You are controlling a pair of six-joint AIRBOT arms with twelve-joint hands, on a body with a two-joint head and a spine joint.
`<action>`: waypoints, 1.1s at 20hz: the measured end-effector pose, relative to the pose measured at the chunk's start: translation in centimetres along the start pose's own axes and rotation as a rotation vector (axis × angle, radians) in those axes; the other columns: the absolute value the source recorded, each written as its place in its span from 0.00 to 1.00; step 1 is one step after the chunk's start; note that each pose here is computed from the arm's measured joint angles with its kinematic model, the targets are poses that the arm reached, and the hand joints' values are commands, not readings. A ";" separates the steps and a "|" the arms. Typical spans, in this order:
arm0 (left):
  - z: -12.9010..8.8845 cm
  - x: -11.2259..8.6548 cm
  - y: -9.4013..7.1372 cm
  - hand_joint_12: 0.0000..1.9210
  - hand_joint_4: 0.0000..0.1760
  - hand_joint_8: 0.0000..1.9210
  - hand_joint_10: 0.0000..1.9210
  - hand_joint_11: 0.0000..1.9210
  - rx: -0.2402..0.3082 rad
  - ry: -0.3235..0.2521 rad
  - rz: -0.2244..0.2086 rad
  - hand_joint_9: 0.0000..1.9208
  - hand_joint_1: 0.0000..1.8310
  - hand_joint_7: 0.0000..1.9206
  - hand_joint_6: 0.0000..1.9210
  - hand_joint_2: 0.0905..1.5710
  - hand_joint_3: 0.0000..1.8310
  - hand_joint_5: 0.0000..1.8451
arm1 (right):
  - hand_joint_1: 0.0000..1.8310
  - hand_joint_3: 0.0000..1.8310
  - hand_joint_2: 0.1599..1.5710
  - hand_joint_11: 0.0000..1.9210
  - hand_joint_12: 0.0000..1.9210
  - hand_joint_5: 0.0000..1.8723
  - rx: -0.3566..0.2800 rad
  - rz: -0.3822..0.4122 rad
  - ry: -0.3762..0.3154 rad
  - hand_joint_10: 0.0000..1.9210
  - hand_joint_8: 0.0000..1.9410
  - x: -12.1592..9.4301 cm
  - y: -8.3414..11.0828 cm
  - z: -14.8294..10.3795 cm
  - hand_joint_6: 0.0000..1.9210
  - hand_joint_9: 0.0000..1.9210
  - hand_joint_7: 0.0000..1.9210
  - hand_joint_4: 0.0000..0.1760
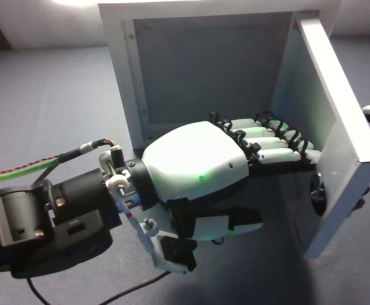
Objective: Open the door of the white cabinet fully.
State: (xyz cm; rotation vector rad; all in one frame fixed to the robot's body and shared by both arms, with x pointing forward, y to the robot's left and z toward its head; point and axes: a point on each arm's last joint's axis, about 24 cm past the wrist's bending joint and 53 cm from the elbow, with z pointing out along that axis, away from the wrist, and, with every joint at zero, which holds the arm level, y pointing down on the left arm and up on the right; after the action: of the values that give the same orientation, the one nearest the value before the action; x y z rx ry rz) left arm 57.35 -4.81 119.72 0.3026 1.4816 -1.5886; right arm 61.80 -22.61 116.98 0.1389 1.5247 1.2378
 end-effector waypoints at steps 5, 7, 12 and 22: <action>0.6 0.1 -0.3 0.01 0.00 0.00 0.00 0.15 0.013 0.000 0.001 0.12 0.55 0.13 0.00 0.79 0.00 0.16 | 0.45 0.00 0.86 0.14 0.00 0.24 0.000 0.000 0.000 0.00 0.00 0.0 0.0 0.0 0.00 0.16 0.23 0.07; 0.9 0.4 -0.5 0.00 0.00 0.00 0.00 0.14 0.020 0.001 -0.004 0.11 0.55 0.13 0.00 0.80 0.01 0.15 | 0.46 0.00 0.86 0.14 0.00 0.25 0.000 0.005 -0.001 0.00 0.00 0.1 -0.1 0.0 0.00 0.16 0.23 0.06; 0.9 0.3 -0.5 0.01 0.00 0.00 0.00 0.14 0.018 0.002 -0.002 0.12 0.55 0.13 0.00 0.79 0.00 0.18 | 0.44 0.00 0.85 0.14 0.00 0.25 -0.001 0.004 -0.001 0.00 0.00 0.1 -0.1 0.1 0.00 0.15 0.23 0.00; -3.8 -3.3 0.0 0.00 0.00 0.00 0.00 0.09 -0.048 -0.038 0.055 0.09 0.53 0.13 0.00 0.82 0.00 0.14 | 0.43 0.00 0.86 0.16 0.01 0.26 0.002 0.016 -0.006 0.00 0.00 0.1 -0.1 0.0 0.00 0.17 0.25 0.00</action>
State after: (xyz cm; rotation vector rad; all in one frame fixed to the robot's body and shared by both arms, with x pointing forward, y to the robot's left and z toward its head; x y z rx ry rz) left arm 57.71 0.07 121.09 0.2821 1.4673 -1.5054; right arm 61.86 -22.58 116.86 0.1558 1.5225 1.2473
